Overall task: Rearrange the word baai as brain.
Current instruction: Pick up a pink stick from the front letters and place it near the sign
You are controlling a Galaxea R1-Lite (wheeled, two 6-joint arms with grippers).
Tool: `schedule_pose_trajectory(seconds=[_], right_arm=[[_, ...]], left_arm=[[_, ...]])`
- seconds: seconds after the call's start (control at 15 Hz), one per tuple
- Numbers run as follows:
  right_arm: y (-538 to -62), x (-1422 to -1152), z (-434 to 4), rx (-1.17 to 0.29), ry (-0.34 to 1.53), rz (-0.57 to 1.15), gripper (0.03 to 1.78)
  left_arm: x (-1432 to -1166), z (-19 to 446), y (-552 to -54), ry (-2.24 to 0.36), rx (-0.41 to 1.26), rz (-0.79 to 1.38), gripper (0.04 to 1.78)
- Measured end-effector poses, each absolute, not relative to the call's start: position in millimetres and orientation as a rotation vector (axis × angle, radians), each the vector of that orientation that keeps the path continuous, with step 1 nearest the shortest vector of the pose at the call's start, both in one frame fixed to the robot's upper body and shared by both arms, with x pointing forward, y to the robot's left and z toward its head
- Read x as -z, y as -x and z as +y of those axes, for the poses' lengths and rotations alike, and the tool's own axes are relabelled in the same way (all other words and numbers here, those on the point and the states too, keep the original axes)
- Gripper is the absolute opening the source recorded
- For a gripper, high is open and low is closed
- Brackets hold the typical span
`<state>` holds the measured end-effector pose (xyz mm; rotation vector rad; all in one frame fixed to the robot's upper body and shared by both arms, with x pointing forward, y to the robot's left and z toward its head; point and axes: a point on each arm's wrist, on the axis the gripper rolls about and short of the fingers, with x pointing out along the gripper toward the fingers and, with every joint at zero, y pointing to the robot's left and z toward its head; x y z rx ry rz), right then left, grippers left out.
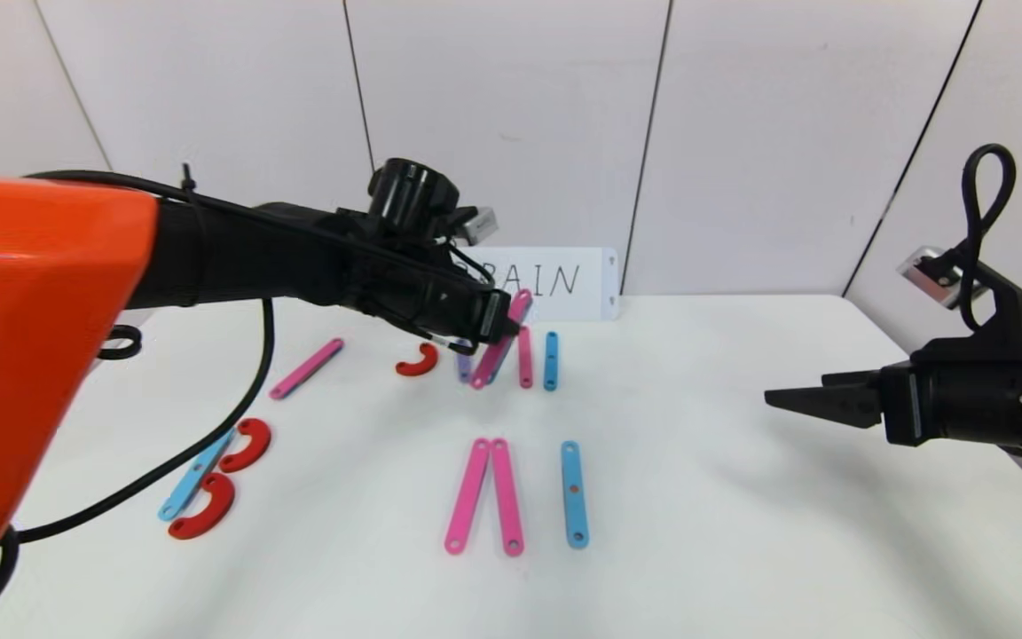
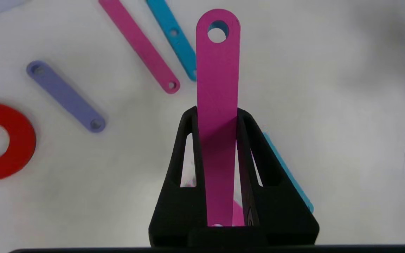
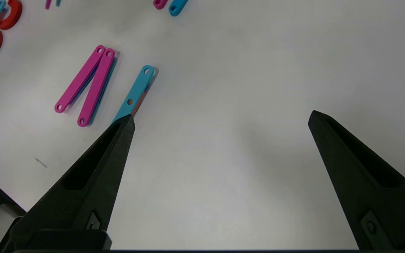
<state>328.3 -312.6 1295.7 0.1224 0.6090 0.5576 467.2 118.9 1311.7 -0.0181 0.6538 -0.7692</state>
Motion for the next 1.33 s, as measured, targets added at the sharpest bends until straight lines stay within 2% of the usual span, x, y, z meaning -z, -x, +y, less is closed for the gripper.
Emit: schedule_pose_trajectory(seconds=[0.47, 0.87, 1.33], right_arm=[[-325, -1296, -311, -0.564, -0.119, 0.605, 1.73], [-328, -1291, -308, -0.576, -0.089, 0.482, 1.73], [-327, -1287, -306, -0.585, -0.09, 0.493, 1.73]], left_arm=[[-1272, 66, -489, 0.053, 0.86, 0.484, 0.3], [-1244, 45, -490, 0.039, 0.901, 0.505, 0.3], [-1227, 33, -490, 0.018, 0.91, 0.53, 0.3]])
